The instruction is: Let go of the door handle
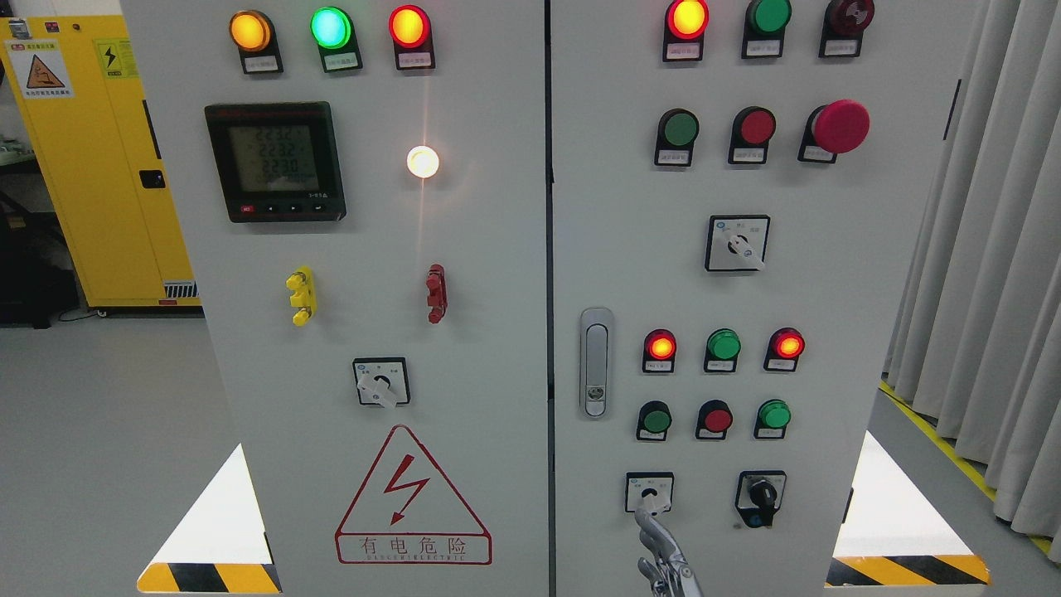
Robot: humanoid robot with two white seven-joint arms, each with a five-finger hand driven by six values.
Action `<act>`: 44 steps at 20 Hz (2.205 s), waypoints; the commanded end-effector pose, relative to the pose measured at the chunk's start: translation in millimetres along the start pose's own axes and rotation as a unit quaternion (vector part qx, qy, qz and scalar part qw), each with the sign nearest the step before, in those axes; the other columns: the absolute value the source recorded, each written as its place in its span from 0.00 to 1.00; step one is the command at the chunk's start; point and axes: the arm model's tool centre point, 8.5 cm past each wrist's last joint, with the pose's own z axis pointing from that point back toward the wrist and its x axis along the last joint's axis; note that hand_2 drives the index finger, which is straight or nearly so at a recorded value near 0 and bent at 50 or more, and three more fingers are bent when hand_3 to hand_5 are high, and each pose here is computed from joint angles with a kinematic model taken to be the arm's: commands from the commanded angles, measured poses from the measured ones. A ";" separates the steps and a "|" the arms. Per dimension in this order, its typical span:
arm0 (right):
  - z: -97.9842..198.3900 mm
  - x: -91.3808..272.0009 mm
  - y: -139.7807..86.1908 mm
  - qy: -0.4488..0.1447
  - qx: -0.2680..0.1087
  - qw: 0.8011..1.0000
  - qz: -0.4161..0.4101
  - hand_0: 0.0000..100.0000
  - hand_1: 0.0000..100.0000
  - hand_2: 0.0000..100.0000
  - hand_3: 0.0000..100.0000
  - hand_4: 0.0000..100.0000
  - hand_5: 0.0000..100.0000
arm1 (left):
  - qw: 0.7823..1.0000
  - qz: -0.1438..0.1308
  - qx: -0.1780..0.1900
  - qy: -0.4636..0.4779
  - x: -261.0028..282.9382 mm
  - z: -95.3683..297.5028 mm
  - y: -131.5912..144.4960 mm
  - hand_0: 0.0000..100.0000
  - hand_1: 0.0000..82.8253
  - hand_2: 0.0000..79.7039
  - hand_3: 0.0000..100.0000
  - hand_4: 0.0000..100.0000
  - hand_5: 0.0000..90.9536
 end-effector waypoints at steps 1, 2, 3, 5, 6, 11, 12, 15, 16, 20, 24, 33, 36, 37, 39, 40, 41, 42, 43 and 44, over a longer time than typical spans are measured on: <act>0.2 0.9 1.0 -0.001 0.004 1.000 0.001 0.32 0.10 0.00 0.00 0.00 0.00 | 1.000 0.001 -0.001 -0.006 4.2 -0.3 -0.7 0.12 0.67 0.00 0.00 0.00 0.00; 0.3 0.4 1.7 -0.001 0.005 1.000 0.000 0.32 0.10 0.00 0.00 0.00 0.00 | 1.000 0.001 -0.001 -0.006 4.2 -0.3 -0.7 0.12 0.67 0.00 0.00 0.00 0.00; 0.2 0.4 1.0 -0.001 0.004 1.000 0.001 0.32 0.10 0.00 0.00 0.00 0.00 | 1.000 0.001 -0.001 -0.006 4.2 -0.3 -0.7 0.12 0.67 0.00 0.00 0.00 0.00; 0.2 0.9 1.0 -0.001 0.004 1.000 0.001 0.32 0.10 0.00 0.00 0.00 0.00 | 1.000 0.001 -0.001 -0.006 4.2 -0.3 -0.7 0.12 0.67 0.00 0.00 0.00 0.00; 0.2 0.9 1.1 -0.001 0.005 1.000 0.002 0.32 0.11 0.00 0.00 0.00 0.00 | 1.000 0.001 -0.001 -0.006 4.2 -0.3 -0.7 0.12 0.67 0.00 0.00 0.00 0.00; -3.0 2.8 0.8 -0.009 0.007 1.000 0.028 0.31 0.14 0.00 0.00 0.00 0.00 | 1.000 0.001 -0.001 -0.006 4.2 -0.3 -0.7 0.12 0.67 0.00 0.00 0.00 0.00; -4.9 3.9 -0.9 -0.013 0.006 0.999 0.048 0.30 0.16 0.00 0.00 0.00 0.00 | 1.000 0.001 -0.001 -0.006 4.2 -0.3 -0.7 0.12 0.67 0.00 0.00 0.00 0.00; -7.0 5.8 -2.0 -0.021 0.007 0.994 0.105 0.28 0.34 0.00 0.27 0.41 0.19 | 1.000 0.001 -0.001 -0.006 4.2 -0.3 -0.7 0.12 0.67 0.00 0.00 0.00 0.00; -7.8 6.0 -3.0 -0.022 0.006 0.991 0.132 0.31 0.36 0.00 0.34 0.46 0.29 | 1.000 0.001 -0.001 -0.006 4.2 -0.3 -0.7 0.12 0.67 0.00 0.00 0.00 0.00; -16.4 11.3 -1.9 -0.041 0.005 0.973 0.228 0.45 0.41 0.00 0.70 0.80 0.82 | 1.000 0.001 -0.001 -0.006 4.2 -0.3 -0.7 0.12 0.67 0.00 0.00 0.00 0.00; -25.0 10.9 -7.4 -0.053 -0.011 0.934 0.352 0.50 0.41 0.00 0.82 0.90 0.96 | 1.000 0.001 -0.001 -0.006 4.2 -0.3 -0.7 0.12 0.67 0.00 0.00 0.00 0.00; -40.6 6.0 -13.8 -0.042 -0.026 0.863 0.503 0.54 0.41 0.00 0.87 0.93 0.99 | 1.000 0.001 -0.001 -0.006 4.2 -0.3 -0.7 0.12 0.67 0.00 0.00 0.00 0.00; -50.9 5.2 -13.0 -0.052 -0.023 0.832 0.551 0.56 0.41 0.00 0.89 0.94 0.99 | 1.000 0.001 -0.001 -0.006 4.2 -0.3 -0.7 0.12 0.67 0.00 0.00 0.00 0.00; -55.0 4.0 -11.8 -0.056 -0.020 0.824 0.563 0.56 0.41 0.00 0.93 0.95 1.00 | 1.000 0.001 -0.001 -0.006 4.2 -0.3 -0.7 0.12 0.67 0.00 0.00 0.00 0.00; -65.0 2.8 -8.8 -0.065 -0.016 0.804 0.591 0.56 0.40 0.00 0.97 0.99 1.00 | 1.000 0.001 -0.001 -0.006 4.2 -0.3 -0.7 0.12 0.67 0.00 0.00 0.00 0.00; -70.0 0.8 -8.6 -0.065 -0.015 0.797 0.601 0.55 0.40 0.00 0.99 1.00 1.00 | 1.000 0.001 -0.001 -0.006 4.2 -0.3 -0.7 0.12 0.67 0.00 0.00 0.00 0.00; -74.2 -3.1 -9.1 -0.060 -0.014 0.793 0.606 0.55 0.40 0.00 0.99 1.00 1.00 | 1.000 0.001 -0.001 -0.006 4.2 -0.3 -0.7 0.12 0.67 0.00 0.00 0.00 0.00; -78.1 -4.9 -10.2 -0.055 -0.016 0.788 0.613 0.53 0.40 0.00 1.00 1.00 1.00 | 1.000 0.001 -0.001 -0.006 4.2 -0.3 -0.7 0.12 0.67 0.00 0.00 0.00 0.00; -81.1 -6.3 -11.7 -0.050 -0.021 0.780 0.623 0.52 0.40 0.00 1.00 1.00 1.00 | 1.000 0.001 -0.001 -0.006 4.2 -0.3 -0.7 0.12 0.67 0.00 0.00 0.00 0.00; -83.7 -8.1 -13.1 -0.044 -0.024 0.772 0.634 0.52 0.40 0.00 1.00 1.00 1.00 | 1.000 0.001 -0.001 -0.006 4.2 -0.3 -0.7 0.12 0.67 0.00 0.00 0.00 0.00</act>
